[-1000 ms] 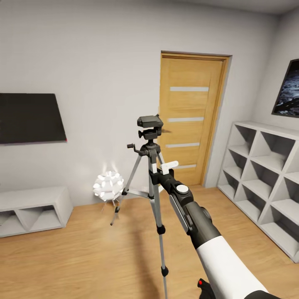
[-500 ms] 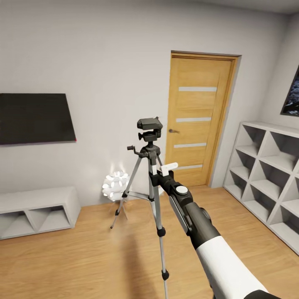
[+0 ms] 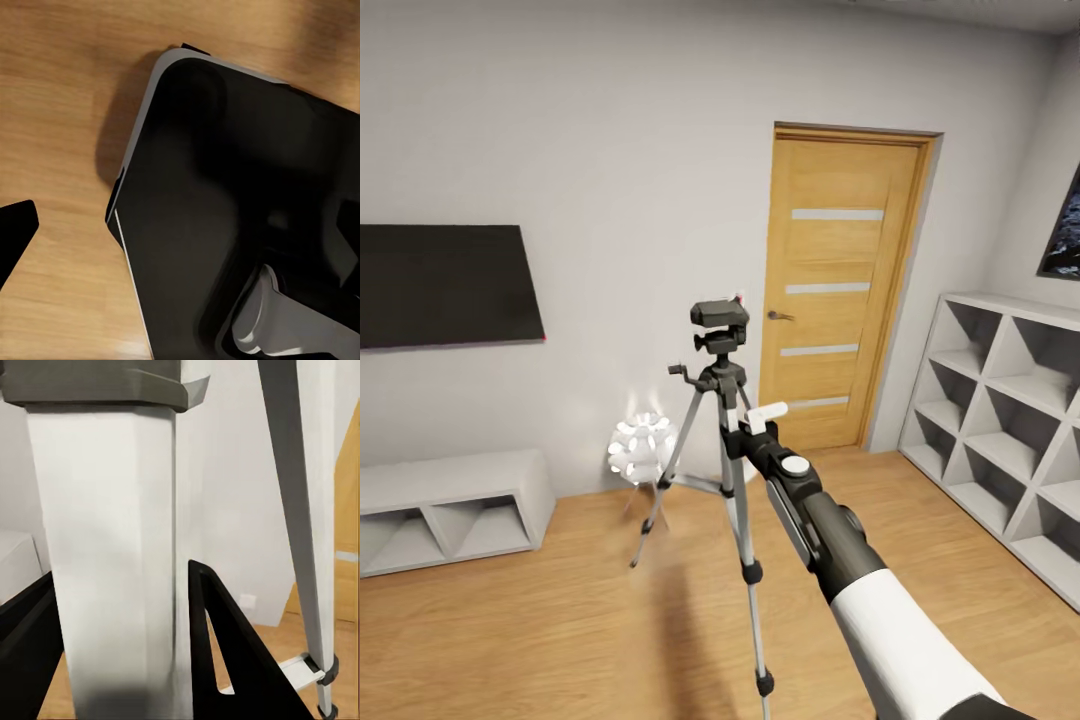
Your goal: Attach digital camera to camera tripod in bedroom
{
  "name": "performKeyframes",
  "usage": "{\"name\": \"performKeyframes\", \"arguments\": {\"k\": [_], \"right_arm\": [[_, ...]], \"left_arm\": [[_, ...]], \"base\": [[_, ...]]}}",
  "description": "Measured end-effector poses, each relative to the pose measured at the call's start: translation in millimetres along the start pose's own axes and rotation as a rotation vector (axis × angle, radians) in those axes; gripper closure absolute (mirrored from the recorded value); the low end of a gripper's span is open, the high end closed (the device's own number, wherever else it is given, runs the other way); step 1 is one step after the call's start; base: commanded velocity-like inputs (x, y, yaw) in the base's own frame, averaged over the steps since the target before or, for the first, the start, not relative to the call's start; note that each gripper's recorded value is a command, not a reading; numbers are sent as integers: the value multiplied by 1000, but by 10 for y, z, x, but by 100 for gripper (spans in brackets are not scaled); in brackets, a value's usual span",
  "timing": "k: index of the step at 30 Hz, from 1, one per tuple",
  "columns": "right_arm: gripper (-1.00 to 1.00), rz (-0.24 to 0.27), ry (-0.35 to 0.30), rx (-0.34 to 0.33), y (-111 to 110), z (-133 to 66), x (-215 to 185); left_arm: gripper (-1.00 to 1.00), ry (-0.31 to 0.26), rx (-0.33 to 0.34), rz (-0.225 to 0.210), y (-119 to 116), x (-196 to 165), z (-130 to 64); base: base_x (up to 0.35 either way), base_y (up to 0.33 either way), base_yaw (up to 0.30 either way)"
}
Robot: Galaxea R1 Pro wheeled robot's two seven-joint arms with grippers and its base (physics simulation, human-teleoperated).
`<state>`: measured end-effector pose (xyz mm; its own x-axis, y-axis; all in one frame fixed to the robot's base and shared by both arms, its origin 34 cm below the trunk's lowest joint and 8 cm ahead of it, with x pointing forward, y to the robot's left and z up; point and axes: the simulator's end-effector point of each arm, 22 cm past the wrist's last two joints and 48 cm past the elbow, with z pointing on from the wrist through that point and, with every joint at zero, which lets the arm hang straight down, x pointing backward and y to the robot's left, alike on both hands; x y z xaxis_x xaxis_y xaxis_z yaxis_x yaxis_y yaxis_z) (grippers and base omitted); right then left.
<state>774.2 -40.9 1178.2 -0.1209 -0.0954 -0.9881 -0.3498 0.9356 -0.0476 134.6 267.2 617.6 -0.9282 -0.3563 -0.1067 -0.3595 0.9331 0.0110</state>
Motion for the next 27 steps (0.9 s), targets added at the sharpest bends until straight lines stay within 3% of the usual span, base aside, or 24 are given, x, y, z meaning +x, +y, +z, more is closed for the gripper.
{"name": "performKeyframes", "arguments": {"k": [25, 27], "right_arm": [[100, 2, -15, 9, -21, 73, 289], [100, 27, -1, 5, -11, 79, 366]], "left_arm": [[-100, 0, 0, 0, 2, -1, 0], [-100, 0, 0, 0, 0, 1, 0]], "base": [[0, 0, 0], [0, 0, 0]]}}
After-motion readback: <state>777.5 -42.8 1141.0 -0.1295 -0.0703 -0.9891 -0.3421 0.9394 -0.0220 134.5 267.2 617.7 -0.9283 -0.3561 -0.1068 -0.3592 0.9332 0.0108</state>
